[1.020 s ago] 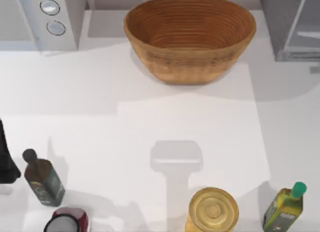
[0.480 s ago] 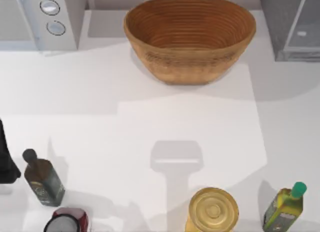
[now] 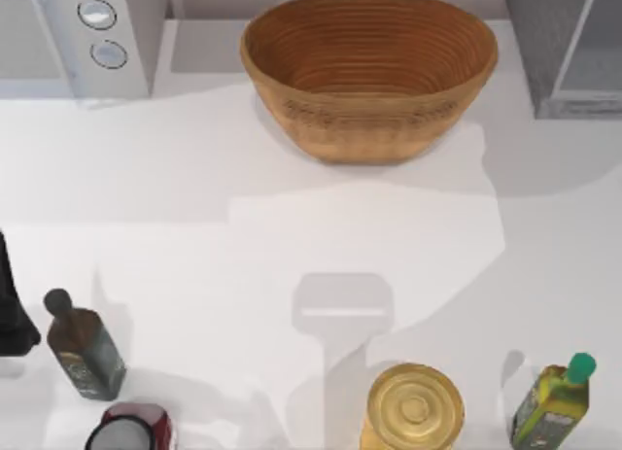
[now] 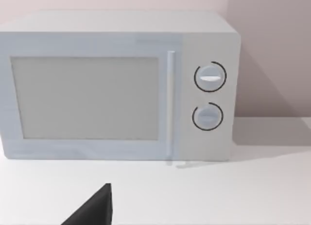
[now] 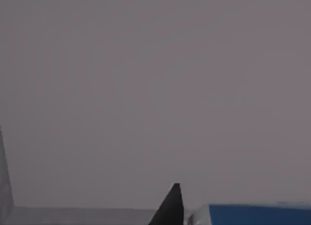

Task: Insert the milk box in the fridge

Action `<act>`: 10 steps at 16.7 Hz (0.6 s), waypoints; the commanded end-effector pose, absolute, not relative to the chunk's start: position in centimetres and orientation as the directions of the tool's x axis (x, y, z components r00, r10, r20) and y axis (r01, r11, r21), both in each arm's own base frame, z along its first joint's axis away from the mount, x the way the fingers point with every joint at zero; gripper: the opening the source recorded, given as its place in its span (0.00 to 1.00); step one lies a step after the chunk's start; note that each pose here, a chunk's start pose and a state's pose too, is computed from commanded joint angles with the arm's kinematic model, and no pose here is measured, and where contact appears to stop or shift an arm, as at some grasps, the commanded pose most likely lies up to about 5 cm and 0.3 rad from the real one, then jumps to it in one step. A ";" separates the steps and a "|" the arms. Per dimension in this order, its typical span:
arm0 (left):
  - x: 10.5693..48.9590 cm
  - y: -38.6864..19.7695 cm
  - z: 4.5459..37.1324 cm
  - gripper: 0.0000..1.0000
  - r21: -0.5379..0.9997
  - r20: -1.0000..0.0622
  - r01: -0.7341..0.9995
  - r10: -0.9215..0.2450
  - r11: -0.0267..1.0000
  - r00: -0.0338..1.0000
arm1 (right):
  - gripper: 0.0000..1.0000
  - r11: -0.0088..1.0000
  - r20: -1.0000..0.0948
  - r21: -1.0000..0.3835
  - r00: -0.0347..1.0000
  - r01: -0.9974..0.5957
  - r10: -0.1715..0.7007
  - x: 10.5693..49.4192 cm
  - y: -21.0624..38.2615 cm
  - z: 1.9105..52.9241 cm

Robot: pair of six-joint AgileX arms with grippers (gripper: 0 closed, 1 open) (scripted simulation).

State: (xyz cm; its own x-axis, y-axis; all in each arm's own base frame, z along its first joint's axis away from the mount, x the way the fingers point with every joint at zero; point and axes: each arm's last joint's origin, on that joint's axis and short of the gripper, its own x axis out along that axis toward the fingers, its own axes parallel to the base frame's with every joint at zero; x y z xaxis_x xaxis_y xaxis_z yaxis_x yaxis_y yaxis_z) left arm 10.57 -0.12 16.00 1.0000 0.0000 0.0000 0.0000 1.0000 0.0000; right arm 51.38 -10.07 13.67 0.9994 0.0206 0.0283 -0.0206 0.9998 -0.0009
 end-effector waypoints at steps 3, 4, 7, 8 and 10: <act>10.6 -0.1 16.0 1.00 0.000 0.000 0.000 0.000 1.000 1.000 | 0.00 1.000 -0.007 0.005 1.000 -0.006 0.006 52.4 -10.3 13.0; 10.6 -0.1 16.0 1.00 0.000 0.000 0.000 0.000 1.000 1.000 | 0.00 1.000 -0.009 0.005 1.000 -0.005 0.005 52.4 -10.3 13.0; 10.6 -0.1 16.0 1.00 0.000 0.000 0.000 0.000 1.000 1.000 | 0.00 1.000 -0.009 0.005 1.000 -0.005 0.005 52.4 -10.3 13.0; 10.6 -0.1 16.0 1.00 0.000 0.000 0.000 0.000 1.000 1.000 | 0.08 1.000 -0.009 0.005 1.000 -0.005 0.005 52.4 -10.3 13.0; 10.6 -0.1 16.0 1.00 0.000 0.000 0.000 0.000 1.000 1.000 | 0.23 1.000 -0.009 0.005 1.000 -0.005 0.005 52.4 -10.3 13.0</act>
State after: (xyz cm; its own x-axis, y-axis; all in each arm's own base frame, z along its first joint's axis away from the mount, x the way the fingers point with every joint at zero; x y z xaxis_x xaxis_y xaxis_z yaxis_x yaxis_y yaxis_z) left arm 10.57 -0.12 16.00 1.0000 0.0000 0.0000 0.0000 1.0000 0.0000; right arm 52.44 -10.31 12.96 0.9999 0.0053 -0.0085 -0.0053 1.0000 0.0053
